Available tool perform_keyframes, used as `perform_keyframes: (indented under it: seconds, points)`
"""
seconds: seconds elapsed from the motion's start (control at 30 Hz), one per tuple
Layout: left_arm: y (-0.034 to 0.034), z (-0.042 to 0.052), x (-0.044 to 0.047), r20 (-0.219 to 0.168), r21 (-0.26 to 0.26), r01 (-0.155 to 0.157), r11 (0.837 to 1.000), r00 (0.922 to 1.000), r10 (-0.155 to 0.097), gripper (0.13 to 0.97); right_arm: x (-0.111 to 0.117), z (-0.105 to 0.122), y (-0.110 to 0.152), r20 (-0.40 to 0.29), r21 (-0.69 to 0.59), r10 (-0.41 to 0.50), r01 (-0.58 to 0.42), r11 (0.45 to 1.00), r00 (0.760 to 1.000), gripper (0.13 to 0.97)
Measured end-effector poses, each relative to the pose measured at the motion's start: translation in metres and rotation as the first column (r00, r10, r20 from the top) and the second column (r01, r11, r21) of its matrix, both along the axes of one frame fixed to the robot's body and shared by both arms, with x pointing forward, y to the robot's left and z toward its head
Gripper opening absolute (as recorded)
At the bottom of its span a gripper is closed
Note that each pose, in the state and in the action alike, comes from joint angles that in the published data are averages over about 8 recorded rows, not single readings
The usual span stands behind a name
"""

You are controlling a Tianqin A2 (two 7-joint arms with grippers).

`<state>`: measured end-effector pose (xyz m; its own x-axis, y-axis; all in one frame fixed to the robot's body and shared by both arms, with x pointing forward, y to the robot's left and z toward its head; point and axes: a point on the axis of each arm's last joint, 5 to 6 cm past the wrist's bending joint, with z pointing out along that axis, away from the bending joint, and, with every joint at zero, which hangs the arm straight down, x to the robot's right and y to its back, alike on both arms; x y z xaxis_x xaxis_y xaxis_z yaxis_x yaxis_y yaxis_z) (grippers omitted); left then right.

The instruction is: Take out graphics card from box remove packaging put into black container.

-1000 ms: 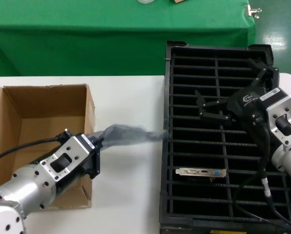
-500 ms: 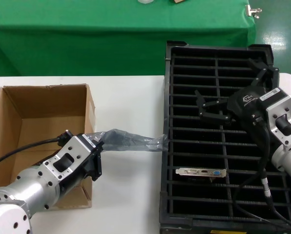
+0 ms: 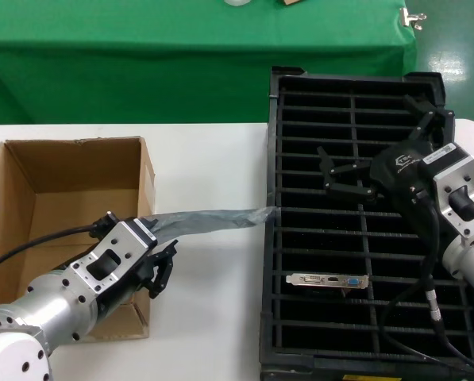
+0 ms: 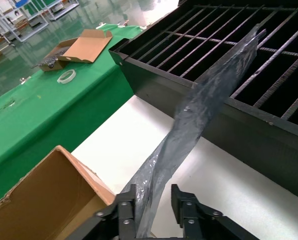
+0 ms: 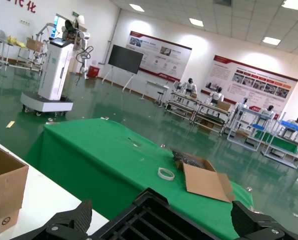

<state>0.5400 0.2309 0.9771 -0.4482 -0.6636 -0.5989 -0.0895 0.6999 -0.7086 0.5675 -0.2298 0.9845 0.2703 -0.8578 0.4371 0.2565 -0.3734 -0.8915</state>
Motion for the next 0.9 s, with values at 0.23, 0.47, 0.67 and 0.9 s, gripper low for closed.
perform_keyframes:
  seconds: [0.23, 0.47, 0.67, 0.9]
  points:
    - [0.0016, 0.0115, -0.0074, 0.027, -0.004, 0.014, 1.0, 0.9995, -0.014, 0.329, 0.0, 0.0, 0.0, 0.0, 0.0, 0.0, 0.0, 1.0, 1.0, 0.966]
    - [0.0074, 0.0335, -0.0207, 0.074, -0.015, 0.028, 0.999, 0.9969, -0.027, 0.464, 0.0, 0.0, 0.0, 0.0, 0.0, 0.0, 0.0, 1.0, 1.0, 0.966]
    - [0.0145, 0.0496, -0.0281, 0.116, -0.032, 0.031, 0.999, 0.9929, -0.027, 0.595, 0.0, 0.0, 0.0, 0.0, 0.0, 0.0, 0.0, 1.0, 1.0, 0.966]
    - [0.0204, 0.0573, -0.0313, 0.148, -0.063, 0.053, 0.997, 0.988, -0.044, 0.761, 0.0, 0.0, 0.0, 0.0, 0.0, 0.0, 0.0, 1.0, 1.0, 0.966]
